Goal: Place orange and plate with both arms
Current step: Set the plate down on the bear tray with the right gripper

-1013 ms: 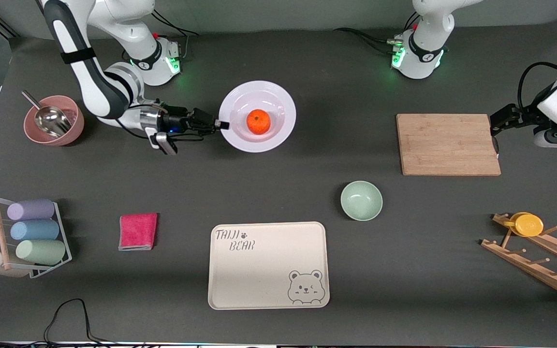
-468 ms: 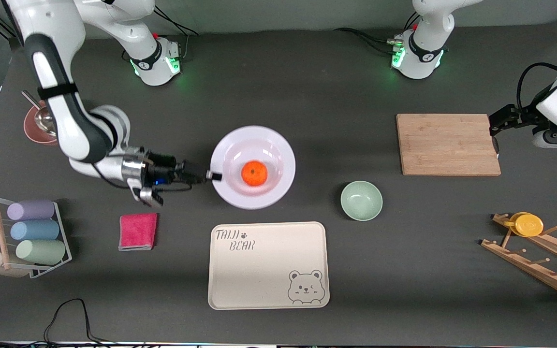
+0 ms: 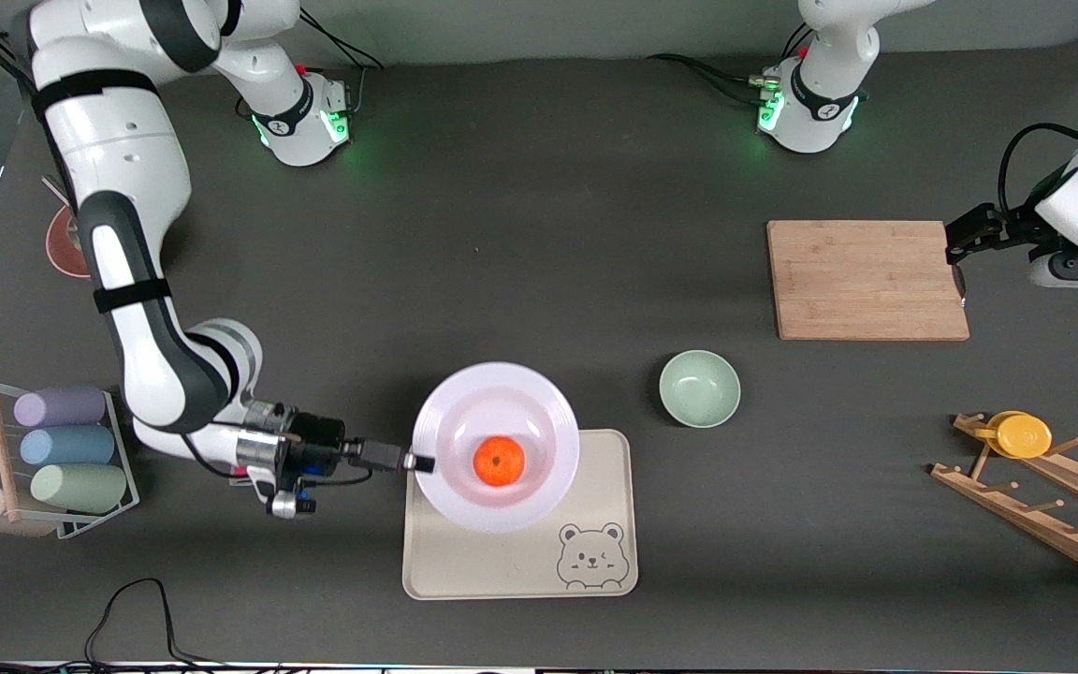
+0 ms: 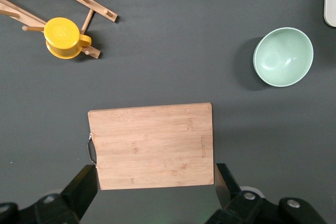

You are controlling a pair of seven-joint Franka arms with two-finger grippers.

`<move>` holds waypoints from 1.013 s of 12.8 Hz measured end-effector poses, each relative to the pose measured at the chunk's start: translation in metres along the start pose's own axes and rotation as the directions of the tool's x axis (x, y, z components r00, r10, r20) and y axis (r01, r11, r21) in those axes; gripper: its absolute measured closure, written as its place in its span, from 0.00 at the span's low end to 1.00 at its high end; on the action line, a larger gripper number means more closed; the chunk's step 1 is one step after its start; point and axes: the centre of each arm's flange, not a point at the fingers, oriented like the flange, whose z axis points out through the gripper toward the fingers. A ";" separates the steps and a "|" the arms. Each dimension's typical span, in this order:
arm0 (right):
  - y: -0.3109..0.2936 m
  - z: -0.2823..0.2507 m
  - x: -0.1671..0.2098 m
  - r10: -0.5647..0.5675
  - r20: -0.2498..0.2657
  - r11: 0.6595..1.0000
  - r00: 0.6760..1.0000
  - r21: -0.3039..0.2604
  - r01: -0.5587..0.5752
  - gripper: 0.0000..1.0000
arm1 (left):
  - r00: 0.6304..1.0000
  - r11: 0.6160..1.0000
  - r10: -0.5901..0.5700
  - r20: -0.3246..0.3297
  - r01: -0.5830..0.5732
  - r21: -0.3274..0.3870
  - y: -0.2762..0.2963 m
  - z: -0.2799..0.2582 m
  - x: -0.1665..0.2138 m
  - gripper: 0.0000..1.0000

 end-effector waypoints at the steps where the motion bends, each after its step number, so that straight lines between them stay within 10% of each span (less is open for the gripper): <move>1: 0.005 0.007 0.012 -0.012 -0.019 1.000 1.000 -0.007 0.012 0.96 | 1.000 1.000 0.001 -0.001 -0.001 0.000 0.000 0.000 0.000 0.00; 13: 0.134 0.053 0.028 -0.110 -0.062 0.993 0.992 -0.057 0.106 0.96 | 1.000 1.000 0.002 -0.003 -0.002 0.000 0.001 0.002 0.001 0.00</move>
